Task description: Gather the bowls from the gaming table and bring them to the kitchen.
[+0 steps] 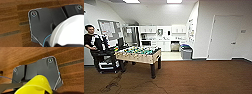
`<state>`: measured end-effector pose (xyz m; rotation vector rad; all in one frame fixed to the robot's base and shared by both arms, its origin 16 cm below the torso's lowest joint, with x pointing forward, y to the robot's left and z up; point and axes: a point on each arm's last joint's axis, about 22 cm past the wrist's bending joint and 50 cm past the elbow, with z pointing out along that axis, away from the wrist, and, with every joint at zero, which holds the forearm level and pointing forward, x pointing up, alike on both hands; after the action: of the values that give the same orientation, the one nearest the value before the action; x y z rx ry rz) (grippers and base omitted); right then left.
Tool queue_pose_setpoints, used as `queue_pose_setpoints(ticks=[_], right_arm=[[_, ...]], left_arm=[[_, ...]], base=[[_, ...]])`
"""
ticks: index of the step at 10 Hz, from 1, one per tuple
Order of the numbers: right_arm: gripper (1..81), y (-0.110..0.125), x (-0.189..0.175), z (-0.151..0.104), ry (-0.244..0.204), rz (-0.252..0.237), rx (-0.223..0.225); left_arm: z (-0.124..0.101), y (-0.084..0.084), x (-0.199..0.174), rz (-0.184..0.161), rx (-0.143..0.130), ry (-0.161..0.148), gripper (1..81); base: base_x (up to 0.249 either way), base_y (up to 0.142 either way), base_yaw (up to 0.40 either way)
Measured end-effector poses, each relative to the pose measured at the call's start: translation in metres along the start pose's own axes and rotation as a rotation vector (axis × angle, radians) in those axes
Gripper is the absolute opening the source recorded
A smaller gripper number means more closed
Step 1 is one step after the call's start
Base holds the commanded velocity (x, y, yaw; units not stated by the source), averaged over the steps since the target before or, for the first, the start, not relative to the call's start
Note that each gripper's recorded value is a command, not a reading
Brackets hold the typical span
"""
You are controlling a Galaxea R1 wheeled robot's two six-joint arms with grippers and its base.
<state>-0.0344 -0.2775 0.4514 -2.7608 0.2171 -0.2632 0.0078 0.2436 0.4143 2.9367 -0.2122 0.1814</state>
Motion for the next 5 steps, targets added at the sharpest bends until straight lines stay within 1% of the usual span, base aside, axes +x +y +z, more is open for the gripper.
queue_pose_setpoints(ticks=[1,2,5], right_arm=[[1.0,0.0004,-0.0006,-0.0002,-0.001,0.0,-0.001],[1.0,0.0024,-0.0011,-0.0008,0.0,0.0,-0.004],[1.0,-0.0061,-0.0035,0.0028,-0.003,0.002,0.006]], left_arm=[[-0.0002,-0.0009,-0.0002,0.0,0.001,-0.001,1.0],[0.0003,0.0019,-0.0019,0.0,-0.002,-0.002,1.0],[0.0003,0.0021,-0.0021,-0.001,-0.003,-0.003,1.0]], base=[[0.112,0.0,0.0],[0.116,0.0,0.0],[0.121,0.0,0.0]])
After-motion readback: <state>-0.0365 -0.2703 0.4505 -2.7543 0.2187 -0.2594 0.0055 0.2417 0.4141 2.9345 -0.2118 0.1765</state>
